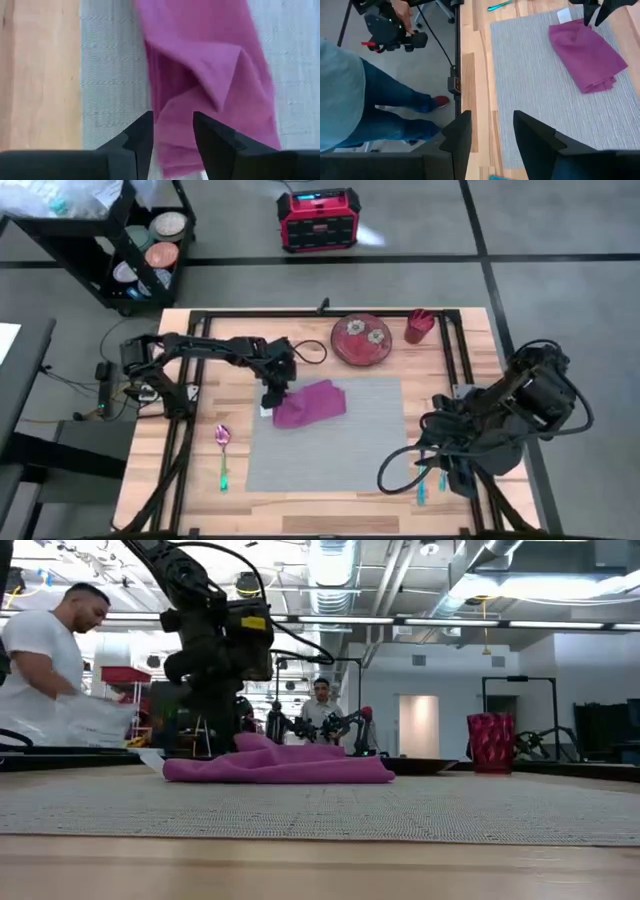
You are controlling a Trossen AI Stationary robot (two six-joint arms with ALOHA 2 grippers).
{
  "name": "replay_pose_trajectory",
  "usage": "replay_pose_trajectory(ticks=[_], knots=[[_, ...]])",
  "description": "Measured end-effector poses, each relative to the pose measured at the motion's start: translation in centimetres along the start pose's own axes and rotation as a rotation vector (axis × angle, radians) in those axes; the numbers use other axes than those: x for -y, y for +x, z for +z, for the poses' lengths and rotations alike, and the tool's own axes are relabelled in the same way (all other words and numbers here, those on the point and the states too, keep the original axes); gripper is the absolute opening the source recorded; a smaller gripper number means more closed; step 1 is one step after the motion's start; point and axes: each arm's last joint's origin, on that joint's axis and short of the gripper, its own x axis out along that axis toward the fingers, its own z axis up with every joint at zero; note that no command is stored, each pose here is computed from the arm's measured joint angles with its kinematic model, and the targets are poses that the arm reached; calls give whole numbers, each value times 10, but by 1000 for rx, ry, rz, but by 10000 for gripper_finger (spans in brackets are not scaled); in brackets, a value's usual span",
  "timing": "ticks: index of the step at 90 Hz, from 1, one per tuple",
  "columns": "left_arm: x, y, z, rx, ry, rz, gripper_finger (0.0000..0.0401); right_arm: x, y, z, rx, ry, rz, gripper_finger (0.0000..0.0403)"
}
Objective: Set table place
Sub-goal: Fold the violet table napkin on the gray table mat
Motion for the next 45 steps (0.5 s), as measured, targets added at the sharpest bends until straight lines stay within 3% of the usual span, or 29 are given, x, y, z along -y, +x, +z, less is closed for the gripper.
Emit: replay_pose_trajectory(ticks=[45], knots=[[-2, 10, -11, 23, -25, 8, 114, 3, 0, 2, 5, 7, -5, 134]])
